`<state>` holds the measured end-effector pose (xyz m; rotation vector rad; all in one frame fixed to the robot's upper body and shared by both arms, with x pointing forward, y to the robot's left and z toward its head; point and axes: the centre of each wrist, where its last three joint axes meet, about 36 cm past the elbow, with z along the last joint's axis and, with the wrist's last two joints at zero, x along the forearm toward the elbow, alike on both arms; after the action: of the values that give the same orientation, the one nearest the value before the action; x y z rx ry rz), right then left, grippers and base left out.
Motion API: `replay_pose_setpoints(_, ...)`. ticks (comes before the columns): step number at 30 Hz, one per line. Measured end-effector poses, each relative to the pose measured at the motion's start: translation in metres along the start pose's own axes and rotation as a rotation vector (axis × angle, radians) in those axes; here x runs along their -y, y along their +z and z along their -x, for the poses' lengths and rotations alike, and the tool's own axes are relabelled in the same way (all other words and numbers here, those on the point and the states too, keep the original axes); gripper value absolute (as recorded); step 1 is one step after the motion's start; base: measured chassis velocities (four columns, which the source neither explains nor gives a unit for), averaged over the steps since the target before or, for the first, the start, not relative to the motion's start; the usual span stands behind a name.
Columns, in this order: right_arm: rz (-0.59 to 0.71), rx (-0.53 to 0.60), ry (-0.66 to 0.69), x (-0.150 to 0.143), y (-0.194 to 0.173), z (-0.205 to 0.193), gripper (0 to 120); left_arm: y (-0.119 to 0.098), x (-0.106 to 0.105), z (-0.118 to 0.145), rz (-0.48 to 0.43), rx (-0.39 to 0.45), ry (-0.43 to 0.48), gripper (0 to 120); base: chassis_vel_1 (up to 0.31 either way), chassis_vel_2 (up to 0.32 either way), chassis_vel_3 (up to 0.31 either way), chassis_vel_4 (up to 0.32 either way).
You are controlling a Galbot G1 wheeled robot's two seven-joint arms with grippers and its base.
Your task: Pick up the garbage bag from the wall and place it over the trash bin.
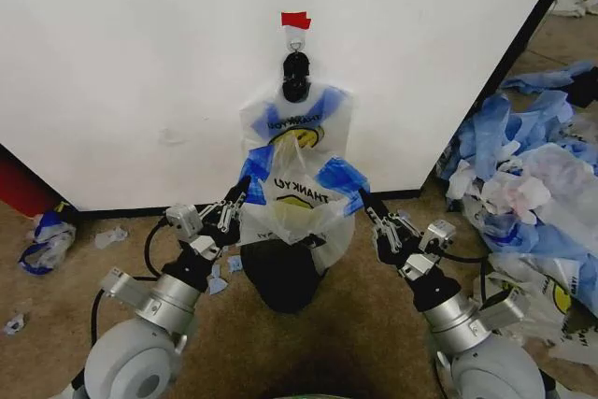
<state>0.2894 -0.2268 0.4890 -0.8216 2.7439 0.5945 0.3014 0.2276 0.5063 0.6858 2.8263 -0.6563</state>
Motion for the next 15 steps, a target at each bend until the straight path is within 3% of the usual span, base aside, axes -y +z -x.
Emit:
replay_pose_setpoints(6, -0.011, -0.005, 0.014, 0.004, 0.003, -0.001, 0, 0.019, -0.005, 0.001, -0.017, -0.018, -0.032, 0, 0.000, 0.000, 0.000, 0.000)
replay_pose_setpoints(15, -0.003, -0.019, 0.032, 0.006, 0.012, -0.003, 0, 0.030, -0.014, -0.004, -0.002, -0.034, -0.061, 0, 0.000, 0.000, 0.000, 0.000)
